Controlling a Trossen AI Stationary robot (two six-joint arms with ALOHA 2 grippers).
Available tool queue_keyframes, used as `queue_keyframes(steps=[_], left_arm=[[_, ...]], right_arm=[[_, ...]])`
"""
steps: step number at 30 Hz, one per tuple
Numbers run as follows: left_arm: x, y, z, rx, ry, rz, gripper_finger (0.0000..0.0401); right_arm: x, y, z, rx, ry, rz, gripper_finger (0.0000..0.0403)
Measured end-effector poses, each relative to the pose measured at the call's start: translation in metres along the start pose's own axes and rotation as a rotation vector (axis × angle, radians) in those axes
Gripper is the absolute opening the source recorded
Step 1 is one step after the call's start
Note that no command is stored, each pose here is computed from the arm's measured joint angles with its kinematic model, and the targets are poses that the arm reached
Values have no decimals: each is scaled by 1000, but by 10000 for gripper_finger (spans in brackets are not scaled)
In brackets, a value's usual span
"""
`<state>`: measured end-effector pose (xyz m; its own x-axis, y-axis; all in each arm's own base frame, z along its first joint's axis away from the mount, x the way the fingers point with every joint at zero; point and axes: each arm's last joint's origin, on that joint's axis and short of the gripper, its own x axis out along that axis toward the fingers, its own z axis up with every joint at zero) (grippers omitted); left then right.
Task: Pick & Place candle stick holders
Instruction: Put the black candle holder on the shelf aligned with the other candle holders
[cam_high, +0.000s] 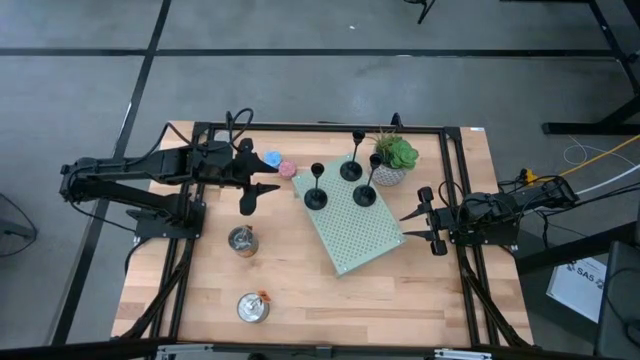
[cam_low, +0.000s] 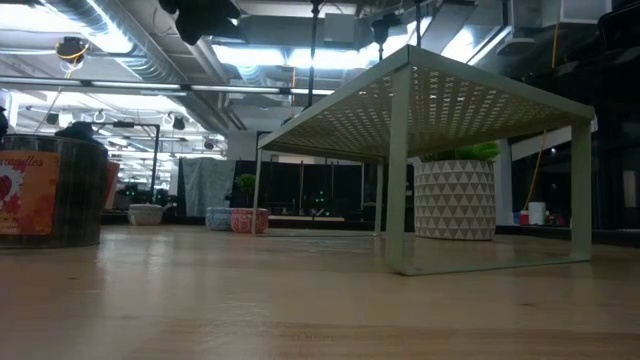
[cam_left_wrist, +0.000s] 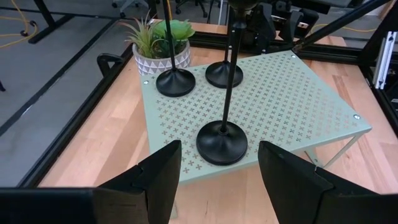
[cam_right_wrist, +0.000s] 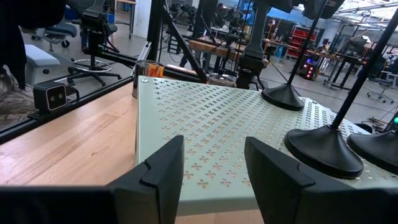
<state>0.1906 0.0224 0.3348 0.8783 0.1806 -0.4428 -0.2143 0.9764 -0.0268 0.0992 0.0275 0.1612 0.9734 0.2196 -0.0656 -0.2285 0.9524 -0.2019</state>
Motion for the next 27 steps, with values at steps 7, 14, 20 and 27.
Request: queue_keyframes(steps=[7, 14, 20, 27], left_arm=[[0, 0, 0, 0, 0, 0, 210], [0, 0, 0, 0, 0, 0, 210], [0, 0, -1, -19, 16, -13, 210], [-7, -3, -2, -32, 15, -89, 206]], right_arm=[[0, 0, 0, 0, 0, 0, 172], [0, 0, 0, 0, 0, 0, 172], [0, 0, 0, 0, 0, 0, 172], [0, 0, 0, 0, 0, 0, 172]])
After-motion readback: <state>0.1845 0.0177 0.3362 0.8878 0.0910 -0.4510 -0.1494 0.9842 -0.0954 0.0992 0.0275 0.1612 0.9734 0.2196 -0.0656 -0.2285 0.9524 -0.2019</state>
